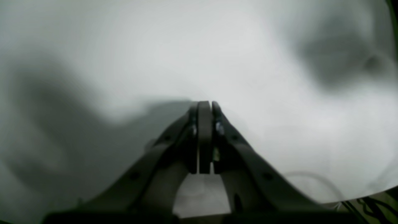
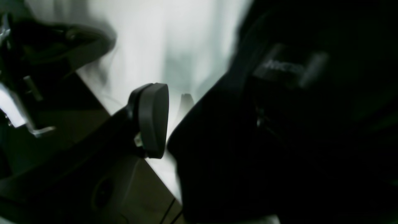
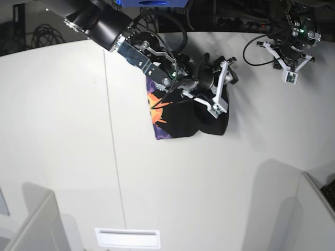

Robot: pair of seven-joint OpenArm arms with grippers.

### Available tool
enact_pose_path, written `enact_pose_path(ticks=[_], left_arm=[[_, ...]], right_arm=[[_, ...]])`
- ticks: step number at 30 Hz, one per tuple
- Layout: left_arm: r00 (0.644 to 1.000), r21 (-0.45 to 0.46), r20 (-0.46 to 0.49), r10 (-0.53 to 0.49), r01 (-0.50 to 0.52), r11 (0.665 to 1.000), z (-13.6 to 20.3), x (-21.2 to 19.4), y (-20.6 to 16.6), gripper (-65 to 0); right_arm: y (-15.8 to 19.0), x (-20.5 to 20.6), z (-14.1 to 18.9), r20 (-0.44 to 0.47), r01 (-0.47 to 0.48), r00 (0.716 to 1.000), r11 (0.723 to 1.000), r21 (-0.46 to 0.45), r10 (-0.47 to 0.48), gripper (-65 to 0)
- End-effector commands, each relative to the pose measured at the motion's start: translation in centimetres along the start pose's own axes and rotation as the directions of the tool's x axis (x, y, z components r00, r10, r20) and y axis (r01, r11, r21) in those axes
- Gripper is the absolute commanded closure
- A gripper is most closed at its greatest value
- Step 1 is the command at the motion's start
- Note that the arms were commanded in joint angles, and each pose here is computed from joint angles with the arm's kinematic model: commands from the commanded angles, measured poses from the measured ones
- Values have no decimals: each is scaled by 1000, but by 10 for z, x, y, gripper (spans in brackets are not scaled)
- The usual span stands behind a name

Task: Fold the T-shirt properly
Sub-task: 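Fold the shirt end held by the right gripper toward the left gripper, then flatten the folded bundle with both grippers, then release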

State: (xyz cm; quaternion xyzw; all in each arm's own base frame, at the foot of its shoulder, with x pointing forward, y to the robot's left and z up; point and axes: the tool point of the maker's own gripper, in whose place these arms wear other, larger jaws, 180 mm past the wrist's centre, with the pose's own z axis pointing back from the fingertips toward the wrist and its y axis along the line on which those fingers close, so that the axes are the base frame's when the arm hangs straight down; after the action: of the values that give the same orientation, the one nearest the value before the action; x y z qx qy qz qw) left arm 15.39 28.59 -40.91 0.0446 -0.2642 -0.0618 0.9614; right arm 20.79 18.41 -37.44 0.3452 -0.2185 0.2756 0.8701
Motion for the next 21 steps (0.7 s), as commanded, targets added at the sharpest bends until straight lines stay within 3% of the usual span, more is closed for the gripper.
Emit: enact_pose_path(ticks=[1, 5, 8, 12, 15, 16, 18, 19, 21], left_arm=[[1000, 16, 24, -15, 15, 1000, 4, 7, 6, 0], [1000, 16, 27, -15, 15, 1000, 4, 8, 6, 0], [999, 48, 36, 5, -7, 999, 9, 9, 19, 0], [998, 78, 56, 13, -17, 997, 16, 13, 29, 0], [996, 67, 87, -14, 8, 998, 20, 25, 22, 0], [995, 49, 95, -27, 22, 999, 21, 27, 16, 0], [990, -11, 137, -25, 26, 1000, 23, 35, 1, 0], [986, -36, 163, -21, 28, 999, 25, 42, -4, 0], [978, -91, 208, 17, 2, 996, 27, 52, -13, 0]], right_arm=[[14, 19, 3, 49, -36, 998, 999, 33, 35, -321], [42, 27, 8, 69, -153, 987, 985, 79, 148, -321], [62, 44, 24, 134, -220, 970, 969, 110, 205, -321], [53, 65, 52, 223, -248, 949, 965, 83, 224, -320], [16, 82, 75, 291, -150, 947, 989, 20, 137, -278], [3, 85, 81, 313, -102, 945, 995, 1, 97, -227], [-28, 88, 94, 357, 18, 934, 999, -36, -4, -42], [-42, 88, 100, 377, 69, 925, 996, -53, -44, 0], [-72, 80, 112, 410, 181, 903, 980, -87, -131, 0]])
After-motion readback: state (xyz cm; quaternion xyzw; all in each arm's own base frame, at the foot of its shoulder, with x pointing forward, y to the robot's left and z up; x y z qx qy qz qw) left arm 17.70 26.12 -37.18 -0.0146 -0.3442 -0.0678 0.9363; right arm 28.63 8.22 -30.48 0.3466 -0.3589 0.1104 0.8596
